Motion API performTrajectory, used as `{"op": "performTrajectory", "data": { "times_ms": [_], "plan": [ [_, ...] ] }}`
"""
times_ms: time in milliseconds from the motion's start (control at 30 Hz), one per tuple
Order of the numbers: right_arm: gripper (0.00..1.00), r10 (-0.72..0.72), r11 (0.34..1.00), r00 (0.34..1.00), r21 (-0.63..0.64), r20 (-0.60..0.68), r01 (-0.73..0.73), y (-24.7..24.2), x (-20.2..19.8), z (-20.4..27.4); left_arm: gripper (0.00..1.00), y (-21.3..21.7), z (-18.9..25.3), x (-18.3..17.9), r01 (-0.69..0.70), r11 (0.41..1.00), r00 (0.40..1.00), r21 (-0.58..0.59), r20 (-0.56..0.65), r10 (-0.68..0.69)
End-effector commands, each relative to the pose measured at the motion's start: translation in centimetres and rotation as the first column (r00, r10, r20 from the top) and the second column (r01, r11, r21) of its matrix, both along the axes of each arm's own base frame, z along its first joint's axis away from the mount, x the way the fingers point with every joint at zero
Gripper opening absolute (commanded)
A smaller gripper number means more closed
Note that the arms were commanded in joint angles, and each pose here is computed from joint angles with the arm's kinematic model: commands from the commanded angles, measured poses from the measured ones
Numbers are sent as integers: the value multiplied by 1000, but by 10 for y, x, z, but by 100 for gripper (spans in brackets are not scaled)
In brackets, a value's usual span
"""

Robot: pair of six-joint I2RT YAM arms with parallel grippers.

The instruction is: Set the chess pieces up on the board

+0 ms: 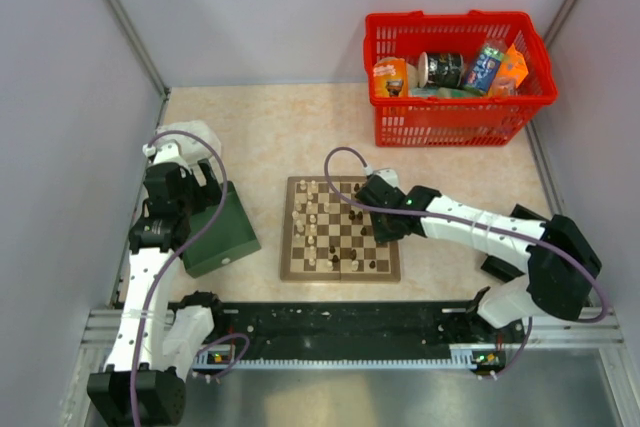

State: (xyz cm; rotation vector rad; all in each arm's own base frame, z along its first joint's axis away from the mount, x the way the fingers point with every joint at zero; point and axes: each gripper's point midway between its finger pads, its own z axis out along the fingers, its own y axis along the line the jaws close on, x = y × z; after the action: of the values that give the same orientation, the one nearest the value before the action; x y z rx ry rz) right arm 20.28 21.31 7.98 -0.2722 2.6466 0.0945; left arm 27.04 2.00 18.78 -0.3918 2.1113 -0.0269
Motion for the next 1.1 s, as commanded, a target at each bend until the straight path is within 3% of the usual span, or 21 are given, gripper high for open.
{"op": "performTrajectory", "data": {
  "times_ms": [0,1067],
  "plan": [
    [16,-2,1000,1000,13,25,2,4,10,-1,98,-2,5,4,5,1000,1000,-7,20,-5],
    [17,-31,998,999,-56,14,31,-5,11,-14,98,-1,4,2,5,1000,1000,-2,21,-5]
  ]
}}
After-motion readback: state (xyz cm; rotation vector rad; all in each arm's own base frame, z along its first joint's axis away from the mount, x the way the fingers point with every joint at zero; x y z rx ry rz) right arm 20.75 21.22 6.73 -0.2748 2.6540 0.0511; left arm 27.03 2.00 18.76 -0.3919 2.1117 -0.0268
